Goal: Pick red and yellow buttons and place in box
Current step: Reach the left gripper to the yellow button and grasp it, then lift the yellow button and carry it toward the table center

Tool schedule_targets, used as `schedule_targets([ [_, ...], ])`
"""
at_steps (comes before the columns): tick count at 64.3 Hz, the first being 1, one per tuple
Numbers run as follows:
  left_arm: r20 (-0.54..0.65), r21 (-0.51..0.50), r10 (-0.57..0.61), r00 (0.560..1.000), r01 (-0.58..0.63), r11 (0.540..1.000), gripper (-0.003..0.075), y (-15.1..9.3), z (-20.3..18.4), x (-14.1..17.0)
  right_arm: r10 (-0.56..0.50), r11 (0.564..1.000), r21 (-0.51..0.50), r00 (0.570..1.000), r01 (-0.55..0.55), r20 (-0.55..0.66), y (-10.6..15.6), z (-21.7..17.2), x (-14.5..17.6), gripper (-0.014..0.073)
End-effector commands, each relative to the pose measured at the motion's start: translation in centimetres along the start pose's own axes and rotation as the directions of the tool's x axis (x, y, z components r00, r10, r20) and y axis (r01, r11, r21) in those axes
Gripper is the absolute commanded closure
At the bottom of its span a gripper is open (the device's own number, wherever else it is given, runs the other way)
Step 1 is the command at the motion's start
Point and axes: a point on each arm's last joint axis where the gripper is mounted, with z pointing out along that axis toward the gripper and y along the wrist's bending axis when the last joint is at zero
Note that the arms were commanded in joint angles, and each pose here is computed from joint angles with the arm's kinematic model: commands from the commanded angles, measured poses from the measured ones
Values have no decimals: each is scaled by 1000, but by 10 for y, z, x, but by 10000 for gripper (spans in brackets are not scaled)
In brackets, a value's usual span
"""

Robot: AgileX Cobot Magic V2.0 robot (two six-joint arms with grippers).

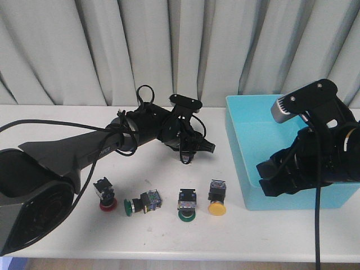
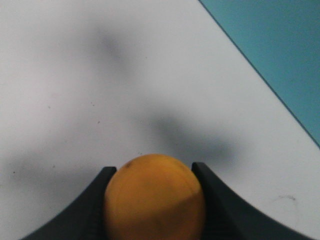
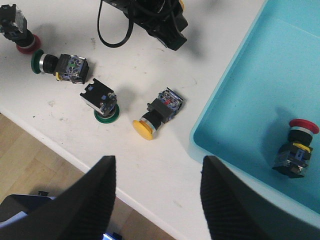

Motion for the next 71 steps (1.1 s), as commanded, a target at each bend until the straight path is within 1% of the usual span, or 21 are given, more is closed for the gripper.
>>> schedule_targets([
  [1,153,31,-10,988,5,1000,554,-8,-37,-35,-15,1000,23,995,13,99,-1,-12,-11,222],
  [10,134,27,-10,991,6,1000,563,-9,-45,-37,-16,1000,24,995,14,96,-1,-12,-11,222],
  [19,117,20,-3,993,1,1000,563,-10,-67,-44,-30,999,32,997,27,74,-2,-12,-9,222],
  [26,105,-2,20,994,-20,1000,563,-9,-93,-52,-40,999,35,998,39,45,-2,-12,-6,222],
  [39,104,-88,94,990,-85,993,563,-4,-151,-66,-52,998,42,998,51,19,-3,-12,-4,222],
  [47,147,-115,114,982,-98,989,563,-3,-189,-76,-50,998,40,999,50,18,-3,-12,-4,222],
  [55,204,-113,112,973,-91,989,563,-4,-222,-83,-50,998,40,999,50,18,-3,-12,-4,222],
  [69,251,-121,134,959,-106,987,563,-4,-277,-87,-50,998,40,999,50,18,-3,-12,-4,222],
  [71,256,-125,129,958,-100,987,563,-1,-282,-87,-50,998,40,999,50,18,-3,-12,-4,222],
])
